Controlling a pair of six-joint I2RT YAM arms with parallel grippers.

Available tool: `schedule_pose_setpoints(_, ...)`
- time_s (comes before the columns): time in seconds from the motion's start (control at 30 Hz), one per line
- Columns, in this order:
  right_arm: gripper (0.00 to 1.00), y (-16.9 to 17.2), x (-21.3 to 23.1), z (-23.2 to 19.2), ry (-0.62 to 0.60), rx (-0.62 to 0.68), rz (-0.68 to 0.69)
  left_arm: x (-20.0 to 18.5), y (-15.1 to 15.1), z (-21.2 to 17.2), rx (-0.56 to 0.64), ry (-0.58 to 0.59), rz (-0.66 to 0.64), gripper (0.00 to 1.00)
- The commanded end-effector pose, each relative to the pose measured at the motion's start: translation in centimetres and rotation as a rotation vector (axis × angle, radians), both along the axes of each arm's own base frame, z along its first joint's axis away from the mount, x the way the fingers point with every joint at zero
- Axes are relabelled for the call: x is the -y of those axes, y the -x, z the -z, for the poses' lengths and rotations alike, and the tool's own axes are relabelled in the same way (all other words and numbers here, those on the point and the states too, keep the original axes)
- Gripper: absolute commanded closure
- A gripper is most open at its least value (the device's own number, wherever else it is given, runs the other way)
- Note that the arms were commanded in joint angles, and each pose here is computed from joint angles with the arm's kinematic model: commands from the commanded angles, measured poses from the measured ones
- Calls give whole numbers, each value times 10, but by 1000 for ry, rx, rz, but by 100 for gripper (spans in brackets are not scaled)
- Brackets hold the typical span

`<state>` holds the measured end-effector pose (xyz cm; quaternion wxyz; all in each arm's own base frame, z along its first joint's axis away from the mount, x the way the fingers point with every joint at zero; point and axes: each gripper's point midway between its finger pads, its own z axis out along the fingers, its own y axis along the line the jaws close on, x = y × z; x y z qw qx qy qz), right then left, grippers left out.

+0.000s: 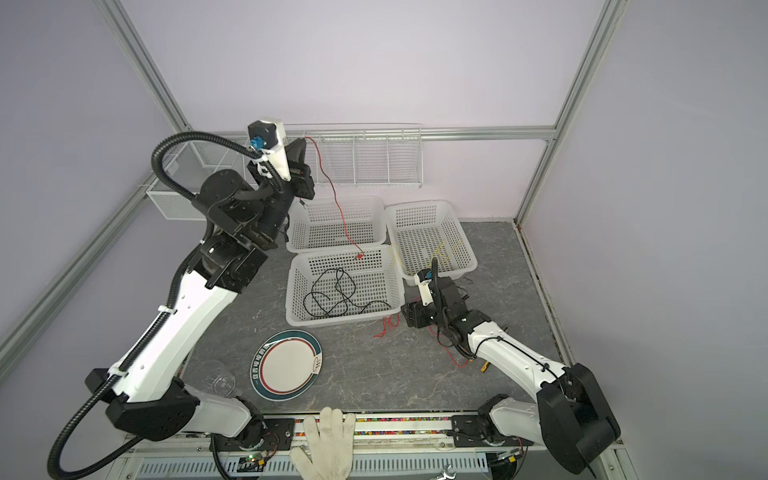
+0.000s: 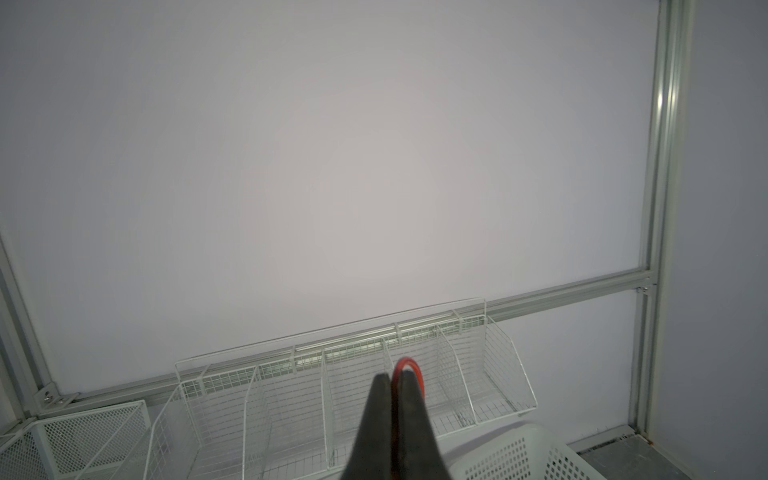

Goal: Untangle the cables

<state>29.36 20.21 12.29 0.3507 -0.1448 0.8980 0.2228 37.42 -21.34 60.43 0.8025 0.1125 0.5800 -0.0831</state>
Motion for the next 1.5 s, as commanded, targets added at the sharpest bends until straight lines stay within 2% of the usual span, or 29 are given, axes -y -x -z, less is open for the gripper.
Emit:
schedule_pose_setpoints(0.0, 24, 1, -1, 2, 9, 15, -14, -9, -29, -6, -16, 43, -25, 100)
schedule_pose_setpoints(0.17, 24, -1, -5, 8, 8, 0, -20, -15, -79, 12, -83, 65, -61, 100)
schedule_pose_setpoints(0.37, 24, -5, -8, 14, 12, -13, -31, -2, -114, 89, -195, -1, -97, 100)
schedule_pose_setpoints(0.5, 24, -6, -13, 17, 13, -25, -48, 0, -126, 154, -282, -12, -116, 100)
schedule_pose_setpoints(0.67, 24, -7, -13, 19, 20, -27, -48, 3, -127, 215, -389, -23, -103, 100)
schedule_pose_setpoints(0.8, 24, -8, -13, 19, 18, -29, -47, 4, -130, 247, -453, -49, -112, 100)
schedule_pose_setpoints(1.0, 24, -6, -9, 18, 30, -26, -35, 0, -147, 285, -557, -119, -196, 100)
schedule_pose_setpoints(1.27, 23, 1, 3, 18, 60, -22, -9, 10, -179, 316, -527, -404, -234, 100)
schedule_pose_setpoints(1.47, 22, 4, 6, 17, 68, -25, -6, 28, -194, 343, -603, -511, -174, 100)
